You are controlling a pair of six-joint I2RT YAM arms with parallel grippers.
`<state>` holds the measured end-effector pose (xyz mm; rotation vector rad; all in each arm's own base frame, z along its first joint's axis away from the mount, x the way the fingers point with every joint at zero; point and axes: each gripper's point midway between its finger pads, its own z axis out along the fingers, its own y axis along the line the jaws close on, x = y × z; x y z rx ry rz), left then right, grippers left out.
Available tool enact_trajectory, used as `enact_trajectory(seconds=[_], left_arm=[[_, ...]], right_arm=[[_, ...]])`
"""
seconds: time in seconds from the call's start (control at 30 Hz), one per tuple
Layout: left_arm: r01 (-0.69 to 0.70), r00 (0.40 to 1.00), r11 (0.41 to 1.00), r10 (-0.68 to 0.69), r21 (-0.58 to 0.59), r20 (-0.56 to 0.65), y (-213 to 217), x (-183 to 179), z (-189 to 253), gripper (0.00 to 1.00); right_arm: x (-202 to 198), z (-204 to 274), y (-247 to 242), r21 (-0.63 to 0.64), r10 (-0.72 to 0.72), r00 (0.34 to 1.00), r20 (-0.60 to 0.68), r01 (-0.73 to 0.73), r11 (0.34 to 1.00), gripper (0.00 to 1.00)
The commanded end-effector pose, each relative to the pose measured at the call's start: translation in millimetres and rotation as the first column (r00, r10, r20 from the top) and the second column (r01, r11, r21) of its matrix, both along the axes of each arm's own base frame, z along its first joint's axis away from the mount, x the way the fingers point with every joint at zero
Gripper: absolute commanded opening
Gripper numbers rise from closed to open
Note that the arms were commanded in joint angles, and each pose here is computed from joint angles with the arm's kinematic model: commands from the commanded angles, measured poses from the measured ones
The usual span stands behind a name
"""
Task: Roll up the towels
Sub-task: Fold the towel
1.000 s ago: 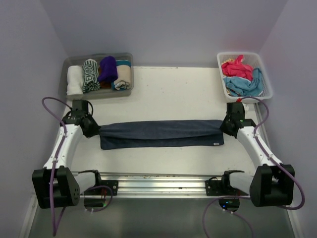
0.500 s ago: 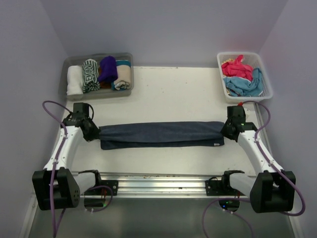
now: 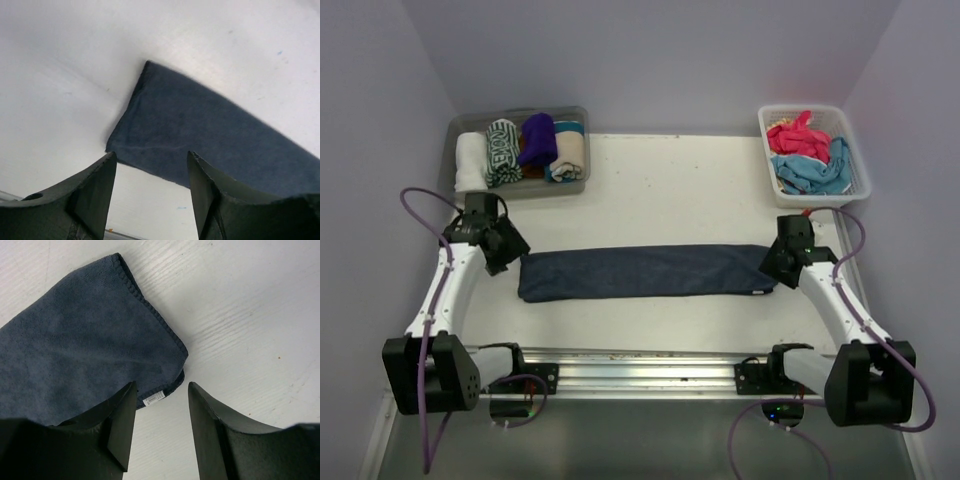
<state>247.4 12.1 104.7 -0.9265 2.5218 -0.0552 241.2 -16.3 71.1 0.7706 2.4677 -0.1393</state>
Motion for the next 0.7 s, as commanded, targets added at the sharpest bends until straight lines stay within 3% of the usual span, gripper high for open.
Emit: enact_trajectory(seconds=[0.0,0.17,0.4,0.67], left_arm=[[0.077,0.988,0.997,-0.078,0.018,0.132,-16,43,34,0.61],[0.211,0.977,0.977,-0.209,-0.031,0.045,-57,51,-1,0.56],[0.218,0.972,0.974,-0.222,-0.060,-0.073,-58,42,-48,0.54],[0.170,0.972,0.984,-0.176,-0.050,-0.158,-44,36,-84,0.53]], right_arm=[[18,7,-7,-0.039,0.008,1.000,0.011,-0.007,0.999,0.49],[36,-10,-8,-0.025,0.056,0.996,-0.071,-0.058,0.998,0.50],[55,-32,-10,0.010,0.078,0.987,-0.139,-0.077,0.997,0.49],[44,-70,-4,0.069,0.085,0.974,-0.210,-0.072,0.995,0.45]])
